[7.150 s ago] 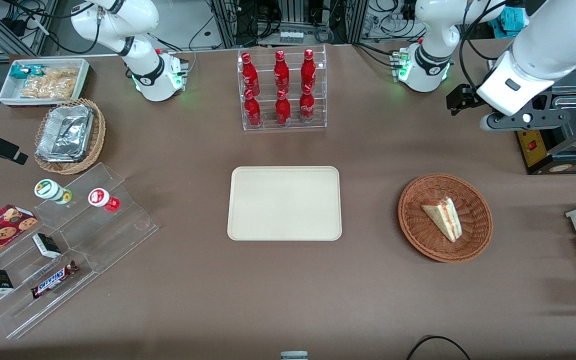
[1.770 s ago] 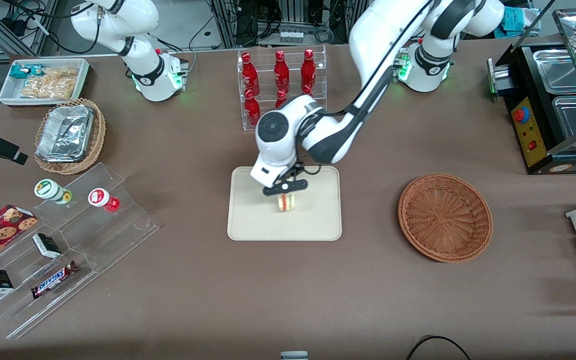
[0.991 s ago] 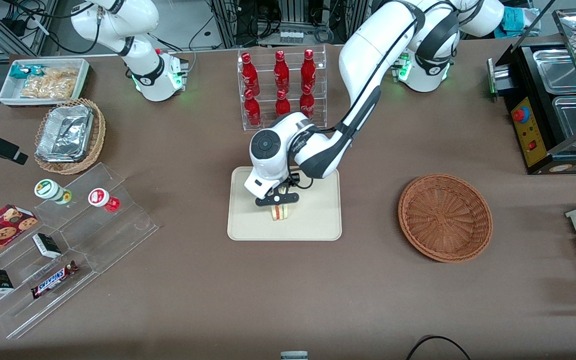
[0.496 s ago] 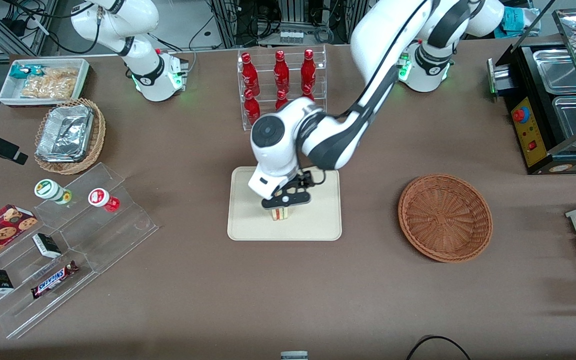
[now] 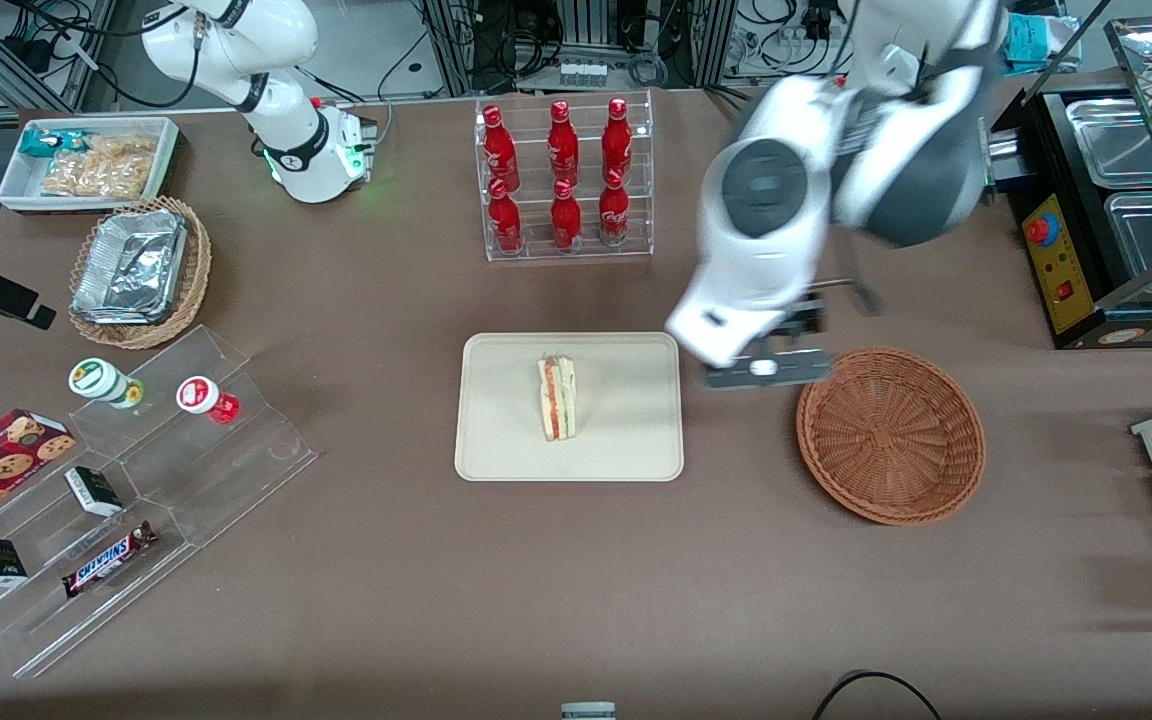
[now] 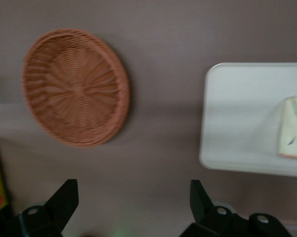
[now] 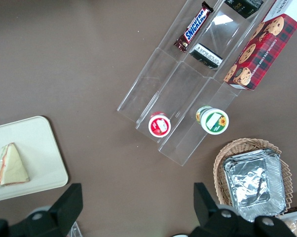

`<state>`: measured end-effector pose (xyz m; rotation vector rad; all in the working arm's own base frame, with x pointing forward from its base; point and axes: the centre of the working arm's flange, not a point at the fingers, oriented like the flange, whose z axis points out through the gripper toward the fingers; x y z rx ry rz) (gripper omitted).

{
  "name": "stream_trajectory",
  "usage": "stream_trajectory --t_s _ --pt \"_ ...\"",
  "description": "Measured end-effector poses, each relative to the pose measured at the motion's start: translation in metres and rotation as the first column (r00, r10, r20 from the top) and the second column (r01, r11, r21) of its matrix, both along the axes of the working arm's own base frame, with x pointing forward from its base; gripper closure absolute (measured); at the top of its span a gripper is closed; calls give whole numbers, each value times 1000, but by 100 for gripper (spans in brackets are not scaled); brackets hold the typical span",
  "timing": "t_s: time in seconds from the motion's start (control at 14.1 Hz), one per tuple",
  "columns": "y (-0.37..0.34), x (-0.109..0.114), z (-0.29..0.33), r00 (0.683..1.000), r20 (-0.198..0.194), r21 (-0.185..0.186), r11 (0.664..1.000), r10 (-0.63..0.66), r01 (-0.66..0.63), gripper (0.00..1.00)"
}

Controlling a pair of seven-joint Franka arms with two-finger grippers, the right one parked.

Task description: Place sandwich from basket to tray

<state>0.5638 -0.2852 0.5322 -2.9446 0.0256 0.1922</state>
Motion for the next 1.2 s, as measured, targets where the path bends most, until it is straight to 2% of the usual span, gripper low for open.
stream_trajectory --t_s 0.14,0.28,0.42,0.57,0.64,0.99,1.2 --pt "60 4 27 999 -37 -22 999 -29 28 0" --pt "101 6 44 998 -47 -58 998 -30 27 0" --pt "138 5 57 997 -76 -121 993 -22 13 0" --pt "156 -4 77 997 -75 -172 985 -27 13 0" --pt "157 -10 86 997 -68 -176 984 -34 21 0" --pt "121 -59 97 995 -79 -120 991 -61 51 0" --pt "132 -63 99 997 -76 -112 993 -34 26 0"
